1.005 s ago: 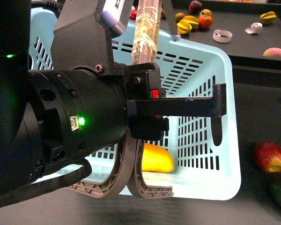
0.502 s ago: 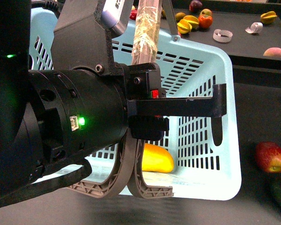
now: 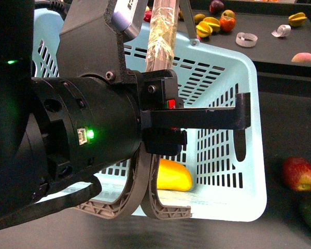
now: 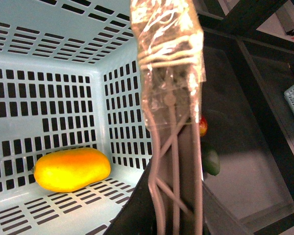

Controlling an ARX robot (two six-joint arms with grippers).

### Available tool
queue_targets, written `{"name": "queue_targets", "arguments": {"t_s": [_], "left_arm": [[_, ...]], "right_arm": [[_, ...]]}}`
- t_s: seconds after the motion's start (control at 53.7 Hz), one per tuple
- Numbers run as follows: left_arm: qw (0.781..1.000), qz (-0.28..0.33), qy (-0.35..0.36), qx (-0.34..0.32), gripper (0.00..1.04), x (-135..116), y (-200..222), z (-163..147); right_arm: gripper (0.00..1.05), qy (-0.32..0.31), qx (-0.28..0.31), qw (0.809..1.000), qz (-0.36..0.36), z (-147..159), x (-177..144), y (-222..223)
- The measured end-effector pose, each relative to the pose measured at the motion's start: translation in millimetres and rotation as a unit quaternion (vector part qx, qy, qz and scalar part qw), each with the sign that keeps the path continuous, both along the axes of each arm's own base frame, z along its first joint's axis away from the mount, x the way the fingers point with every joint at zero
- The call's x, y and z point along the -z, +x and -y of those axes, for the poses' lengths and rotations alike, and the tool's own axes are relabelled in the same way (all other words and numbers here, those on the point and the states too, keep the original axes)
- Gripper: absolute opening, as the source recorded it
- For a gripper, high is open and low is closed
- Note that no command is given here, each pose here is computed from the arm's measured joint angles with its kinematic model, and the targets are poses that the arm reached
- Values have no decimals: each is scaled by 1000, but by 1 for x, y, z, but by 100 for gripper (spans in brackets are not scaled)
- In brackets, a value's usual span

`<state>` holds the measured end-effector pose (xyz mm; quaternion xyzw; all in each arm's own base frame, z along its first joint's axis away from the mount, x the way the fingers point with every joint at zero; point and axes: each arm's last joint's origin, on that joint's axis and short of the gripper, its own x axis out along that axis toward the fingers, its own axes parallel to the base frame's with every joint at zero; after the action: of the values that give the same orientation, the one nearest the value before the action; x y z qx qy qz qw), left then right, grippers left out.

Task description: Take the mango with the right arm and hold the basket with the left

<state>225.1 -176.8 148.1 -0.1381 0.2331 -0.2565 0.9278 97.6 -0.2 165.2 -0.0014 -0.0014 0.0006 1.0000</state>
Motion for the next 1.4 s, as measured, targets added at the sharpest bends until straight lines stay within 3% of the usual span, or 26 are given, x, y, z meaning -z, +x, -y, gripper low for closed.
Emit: {"name": "queue_targets", "arguments": {"t_s": [0.093,0.223,0.521,0.67,0.744,1.005,1.247,1.396], "left_arm": [[998,28,46,-36,6,2,2,0],[993,53,70,-76,6,2,26,3],[963,13,-62,-261,6,-15,88,-10],[922,-14,-133,-363,6,-15,111,-18],[884,-28,-180,-431,6,-7,123,-26],[801,-31,-263,-538,6,8,145,-48],[759,-56,-298,-576,6,38,159,-56],[751,-58,-292,-590,6,52,160,-57]], "right_arm": [[99,0,0,1000,0,0,0,0],[97,0,0,1000,0,0,0,0],[97,0,0,1000,0,0,0,0],[97,0,0,1000,0,0,0,0],[97,0,0,1000,0,0,0,0],[97,0,0,1000,0,0,0,0],[97,0,0,1000,0,0,0,0],[97,0,0,1000,0,0,0,0]]}}
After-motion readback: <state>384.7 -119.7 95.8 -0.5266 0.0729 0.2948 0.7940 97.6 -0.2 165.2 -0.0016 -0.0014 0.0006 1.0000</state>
